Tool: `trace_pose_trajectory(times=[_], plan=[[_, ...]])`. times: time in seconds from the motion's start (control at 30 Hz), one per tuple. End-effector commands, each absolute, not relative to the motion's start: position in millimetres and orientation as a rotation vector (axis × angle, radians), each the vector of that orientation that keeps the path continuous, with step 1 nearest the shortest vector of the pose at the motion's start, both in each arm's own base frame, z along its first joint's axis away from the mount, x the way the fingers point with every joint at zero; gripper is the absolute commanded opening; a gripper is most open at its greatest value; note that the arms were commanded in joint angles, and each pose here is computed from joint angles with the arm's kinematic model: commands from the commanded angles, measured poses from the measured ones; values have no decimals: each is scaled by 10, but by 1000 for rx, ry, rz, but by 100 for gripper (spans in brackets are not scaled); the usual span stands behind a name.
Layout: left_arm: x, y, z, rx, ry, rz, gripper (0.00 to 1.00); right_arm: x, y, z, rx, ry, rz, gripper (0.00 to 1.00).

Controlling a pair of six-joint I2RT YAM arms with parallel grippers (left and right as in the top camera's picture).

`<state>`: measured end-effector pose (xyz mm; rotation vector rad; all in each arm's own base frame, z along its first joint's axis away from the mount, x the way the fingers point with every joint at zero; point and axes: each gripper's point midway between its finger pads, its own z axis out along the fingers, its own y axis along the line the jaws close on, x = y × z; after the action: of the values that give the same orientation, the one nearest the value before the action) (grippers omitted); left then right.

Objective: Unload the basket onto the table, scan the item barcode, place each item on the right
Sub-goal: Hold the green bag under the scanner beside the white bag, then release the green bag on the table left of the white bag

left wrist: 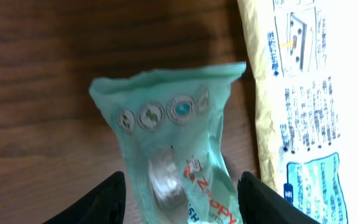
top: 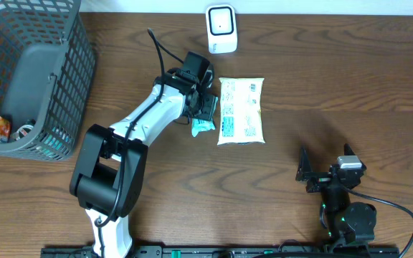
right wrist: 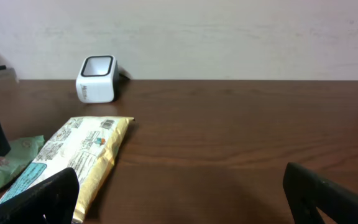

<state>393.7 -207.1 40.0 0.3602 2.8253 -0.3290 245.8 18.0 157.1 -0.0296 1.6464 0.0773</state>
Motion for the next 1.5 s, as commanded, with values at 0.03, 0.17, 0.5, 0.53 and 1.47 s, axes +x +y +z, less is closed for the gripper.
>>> trace_pose_trajectory(times=[0.03, 0.17, 0.5, 0.53, 1.47], plan=[[3746, -2114, 278, 379, 2872, -339, 57, 2456, 169, 1565, -18, 1646, 81, 99], [3741, -2083, 200, 377, 2883, -309, 57, 2456, 169, 1566, -17, 1646, 81, 99], [3944, -2181, 168, 417, 2793, -331, 55, 2456, 169, 1566, -17, 1646, 81, 99], [3961, -2190, 157, 431, 2784, -331, 52, 2456, 169, 1566, -18, 1646, 81, 99], [4426, -2089, 1897, 353, 2325, -268, 64, 2456, 169, 1566, -17, 1646, 81, 99]])
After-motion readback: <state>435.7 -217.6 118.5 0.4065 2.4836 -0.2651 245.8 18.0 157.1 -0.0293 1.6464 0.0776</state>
